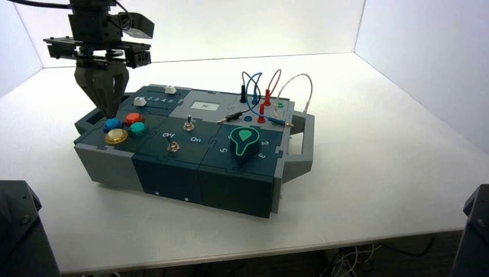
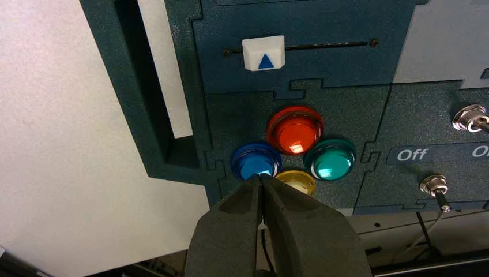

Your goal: Push the blue button with the left gripper.

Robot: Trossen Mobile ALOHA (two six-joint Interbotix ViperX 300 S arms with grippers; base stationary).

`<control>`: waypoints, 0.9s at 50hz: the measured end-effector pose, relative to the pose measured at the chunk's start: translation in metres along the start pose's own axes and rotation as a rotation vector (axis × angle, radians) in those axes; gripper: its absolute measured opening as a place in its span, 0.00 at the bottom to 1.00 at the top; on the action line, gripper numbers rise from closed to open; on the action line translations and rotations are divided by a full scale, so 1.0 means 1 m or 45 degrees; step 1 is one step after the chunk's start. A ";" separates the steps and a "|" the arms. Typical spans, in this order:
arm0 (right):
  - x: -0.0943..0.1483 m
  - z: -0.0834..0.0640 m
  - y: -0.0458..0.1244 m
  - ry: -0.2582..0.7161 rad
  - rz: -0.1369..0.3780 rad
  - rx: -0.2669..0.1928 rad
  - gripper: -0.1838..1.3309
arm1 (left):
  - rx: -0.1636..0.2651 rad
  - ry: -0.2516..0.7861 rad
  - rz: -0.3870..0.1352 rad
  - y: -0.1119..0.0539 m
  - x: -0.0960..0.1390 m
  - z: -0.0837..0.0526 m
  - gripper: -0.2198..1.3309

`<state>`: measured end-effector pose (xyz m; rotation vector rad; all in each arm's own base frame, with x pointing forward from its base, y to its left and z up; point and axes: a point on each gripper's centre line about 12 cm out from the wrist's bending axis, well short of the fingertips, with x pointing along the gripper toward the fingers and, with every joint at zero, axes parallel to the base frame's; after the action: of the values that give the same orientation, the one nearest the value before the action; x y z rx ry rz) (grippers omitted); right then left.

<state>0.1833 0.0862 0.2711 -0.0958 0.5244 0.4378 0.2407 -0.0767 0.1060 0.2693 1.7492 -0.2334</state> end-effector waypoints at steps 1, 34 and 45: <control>0.000 0.000 0.000 0.000 -0.001 -0.002 0.03 | 0.002 0.002 0.000 0.000 0.000 0.000 0.04; 0.000 0.000 0.000 -0.002 -0.001 -0.004 0.03 | 0.020 0.041 0.004 0.001 0.010 0.002 0.04; 0.000 0.000 0.000 -0.002 0.000 -0.002 0.03 | 0.031 0.049 0.006 0.001 0.013 0.004 0.04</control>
<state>0.1831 0.0861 0.2714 -0.0970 0.5226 0.4383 0.2421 -0.0764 0.0930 0.2972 1.7846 -0.2481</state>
